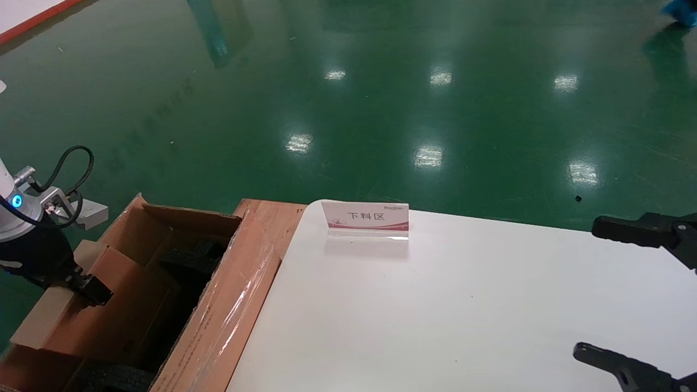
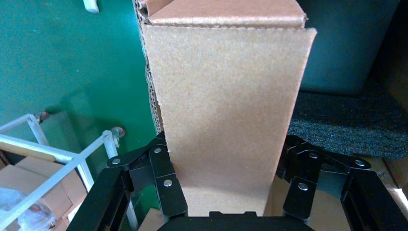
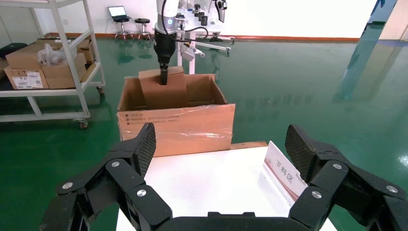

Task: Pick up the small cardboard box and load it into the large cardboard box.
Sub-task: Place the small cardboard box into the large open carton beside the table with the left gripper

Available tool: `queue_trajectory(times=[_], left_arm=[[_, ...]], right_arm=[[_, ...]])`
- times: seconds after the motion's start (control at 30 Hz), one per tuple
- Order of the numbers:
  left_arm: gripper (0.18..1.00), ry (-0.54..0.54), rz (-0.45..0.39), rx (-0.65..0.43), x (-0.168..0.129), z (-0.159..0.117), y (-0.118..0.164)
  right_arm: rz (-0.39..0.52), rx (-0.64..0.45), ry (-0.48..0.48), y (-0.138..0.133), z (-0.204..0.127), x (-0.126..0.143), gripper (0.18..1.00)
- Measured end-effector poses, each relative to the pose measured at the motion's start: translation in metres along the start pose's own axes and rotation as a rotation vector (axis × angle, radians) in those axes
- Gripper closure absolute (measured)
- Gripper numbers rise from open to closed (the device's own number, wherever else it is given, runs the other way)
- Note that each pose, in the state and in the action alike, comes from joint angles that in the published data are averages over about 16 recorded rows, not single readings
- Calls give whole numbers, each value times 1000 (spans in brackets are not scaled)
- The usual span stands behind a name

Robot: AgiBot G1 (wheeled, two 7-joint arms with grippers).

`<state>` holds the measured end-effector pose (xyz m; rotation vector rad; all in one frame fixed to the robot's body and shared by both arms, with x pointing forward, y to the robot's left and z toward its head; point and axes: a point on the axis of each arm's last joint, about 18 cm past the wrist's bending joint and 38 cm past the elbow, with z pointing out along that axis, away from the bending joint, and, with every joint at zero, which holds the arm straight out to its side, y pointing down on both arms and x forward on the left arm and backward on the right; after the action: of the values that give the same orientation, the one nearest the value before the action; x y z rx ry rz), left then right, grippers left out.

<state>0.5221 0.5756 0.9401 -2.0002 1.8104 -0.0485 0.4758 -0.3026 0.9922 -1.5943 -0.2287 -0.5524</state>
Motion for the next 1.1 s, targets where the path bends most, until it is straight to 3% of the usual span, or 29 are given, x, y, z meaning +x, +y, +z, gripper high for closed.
queue_trajectory(times=[0.77,1.1], left_arm=[[808,-4,-41,-37,-2,13,0],[711,-3,-39,-40,-2,12,1]], right_arm=[[0,0,0,0,0,0,178],[0,0,1,0,0,0,178]])
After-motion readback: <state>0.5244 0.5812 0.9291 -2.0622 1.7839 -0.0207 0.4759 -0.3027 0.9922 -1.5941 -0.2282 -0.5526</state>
